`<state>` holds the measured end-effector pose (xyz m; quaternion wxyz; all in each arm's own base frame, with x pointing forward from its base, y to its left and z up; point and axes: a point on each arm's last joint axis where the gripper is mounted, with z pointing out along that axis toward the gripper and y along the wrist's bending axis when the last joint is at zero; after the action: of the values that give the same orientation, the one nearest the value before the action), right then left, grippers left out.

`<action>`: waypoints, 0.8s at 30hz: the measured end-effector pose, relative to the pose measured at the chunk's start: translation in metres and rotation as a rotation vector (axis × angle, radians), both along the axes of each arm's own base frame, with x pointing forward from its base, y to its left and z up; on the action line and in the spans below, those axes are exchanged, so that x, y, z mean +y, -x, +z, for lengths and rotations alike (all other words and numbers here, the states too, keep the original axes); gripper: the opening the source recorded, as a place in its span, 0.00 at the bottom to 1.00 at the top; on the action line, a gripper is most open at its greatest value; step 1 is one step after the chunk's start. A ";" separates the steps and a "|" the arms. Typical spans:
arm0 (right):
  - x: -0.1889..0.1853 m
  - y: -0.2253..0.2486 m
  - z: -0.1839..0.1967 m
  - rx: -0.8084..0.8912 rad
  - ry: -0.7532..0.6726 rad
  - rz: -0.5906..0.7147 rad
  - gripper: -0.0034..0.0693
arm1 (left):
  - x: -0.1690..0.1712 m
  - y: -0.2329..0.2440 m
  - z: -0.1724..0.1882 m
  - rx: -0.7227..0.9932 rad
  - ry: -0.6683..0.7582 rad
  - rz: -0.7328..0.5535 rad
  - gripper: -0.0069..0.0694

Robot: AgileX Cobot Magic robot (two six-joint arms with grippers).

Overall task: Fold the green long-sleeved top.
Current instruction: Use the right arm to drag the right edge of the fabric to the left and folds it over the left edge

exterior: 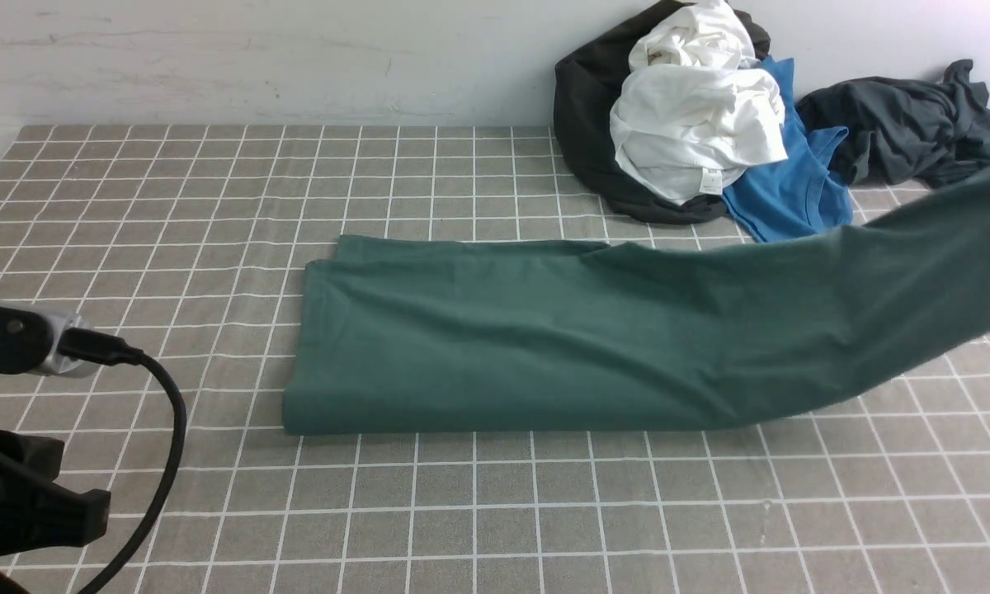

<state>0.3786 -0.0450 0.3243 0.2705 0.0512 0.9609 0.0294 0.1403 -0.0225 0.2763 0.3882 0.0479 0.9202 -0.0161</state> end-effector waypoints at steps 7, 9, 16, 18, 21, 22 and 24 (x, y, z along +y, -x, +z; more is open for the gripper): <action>0.151 0.003 0.019 -0.166 -0.289 0.357 0.10 | -0.001 0.000 0.000 0.003 0.013 0.002 0.08; 0.192 0.003 0.007 -0.164 -0.348 0.430 0.10 | -0.001 0.000 0.000 0.004 0.021 0.003 0.08; 0.320 -0.002 -0.072 -0.093 -0.459 0.619 0.10 | -0.002 0.001 0.000 0.006 0.029 0.004 0.08; 0.342 -0.007 -0.085 -0.089 -0.472 0.652 0.10 | -0.002 0.001 0.000 0.006 0.029 0.004 0.08; 0.373 -0.020 -0.101 -0.100 -0.499 0.684 0.10 | -0.002 0.001 0.000 0.006 0.030 0.004 0.08; 0.381 -0.024 -0.106 -0.106 -0.505 0.692 0.10 | -0.002 0.001 0.000 0.006 0.030 0.004 0.08; 0.391 -0.030 -0.114 -0.115 -0.512 0.702 0.10 | -0.002 0.001 0.000 0.006 0.030 0.004 0.08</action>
<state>0.4089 0.3463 0.2102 0.2756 -0.2150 0.8652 0.3595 0.1397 -0.0241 0.2761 0.3861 0.0403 0.9211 -0.0293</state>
